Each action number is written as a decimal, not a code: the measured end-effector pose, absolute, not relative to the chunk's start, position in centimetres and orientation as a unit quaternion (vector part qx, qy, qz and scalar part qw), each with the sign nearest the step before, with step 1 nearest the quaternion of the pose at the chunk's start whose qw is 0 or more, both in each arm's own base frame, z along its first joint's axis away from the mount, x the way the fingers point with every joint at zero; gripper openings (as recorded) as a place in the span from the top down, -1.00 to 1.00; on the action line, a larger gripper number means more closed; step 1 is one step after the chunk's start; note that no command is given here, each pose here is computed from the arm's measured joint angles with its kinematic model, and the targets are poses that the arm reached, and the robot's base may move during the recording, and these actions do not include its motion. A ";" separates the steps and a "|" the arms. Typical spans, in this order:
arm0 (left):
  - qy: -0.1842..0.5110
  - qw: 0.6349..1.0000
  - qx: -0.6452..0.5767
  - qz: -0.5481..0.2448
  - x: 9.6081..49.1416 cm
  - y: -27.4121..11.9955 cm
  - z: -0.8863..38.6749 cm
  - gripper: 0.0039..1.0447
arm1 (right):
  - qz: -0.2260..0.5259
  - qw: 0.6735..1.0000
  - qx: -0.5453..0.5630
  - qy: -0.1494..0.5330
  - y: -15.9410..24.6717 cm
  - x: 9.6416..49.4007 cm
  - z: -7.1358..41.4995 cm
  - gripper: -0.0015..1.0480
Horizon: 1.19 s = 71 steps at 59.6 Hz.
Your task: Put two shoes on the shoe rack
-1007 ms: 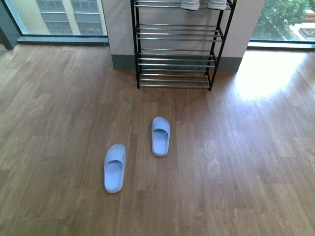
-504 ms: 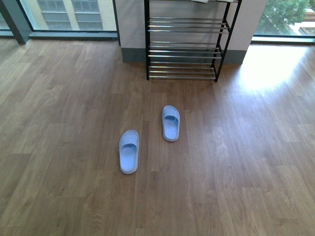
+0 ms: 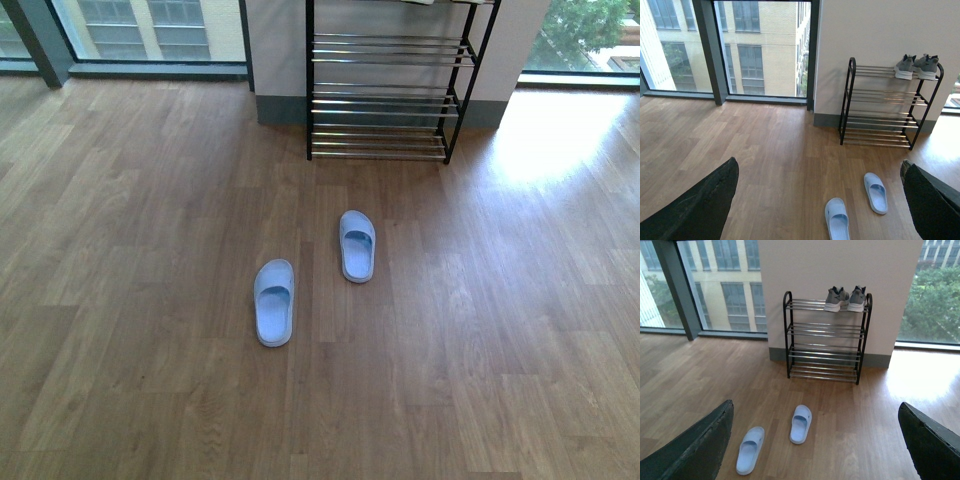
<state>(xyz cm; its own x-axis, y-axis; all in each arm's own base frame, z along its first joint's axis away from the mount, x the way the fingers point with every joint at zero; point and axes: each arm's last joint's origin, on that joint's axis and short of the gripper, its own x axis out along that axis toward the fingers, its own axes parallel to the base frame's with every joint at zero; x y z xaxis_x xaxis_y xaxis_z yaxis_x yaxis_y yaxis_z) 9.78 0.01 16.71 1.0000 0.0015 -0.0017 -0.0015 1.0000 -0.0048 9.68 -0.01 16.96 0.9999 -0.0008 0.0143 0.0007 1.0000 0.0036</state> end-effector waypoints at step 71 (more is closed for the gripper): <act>0.001 1.000 -0.002 0.001 9.8 0.0 16.7 -0.83 | 0.000 1.000 0.001 -0.007 0.0 9.7 17.0 -0.82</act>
<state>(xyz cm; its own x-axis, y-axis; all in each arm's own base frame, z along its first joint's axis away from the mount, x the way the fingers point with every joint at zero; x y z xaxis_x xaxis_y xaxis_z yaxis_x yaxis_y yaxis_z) 9.78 0.01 16.71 1.0000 0.0011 -0.0017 -0.0012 1.0000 -0.0044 9.67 -0.01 16.96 0.9999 -0.0008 0.0147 0.0007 1.0000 0.0029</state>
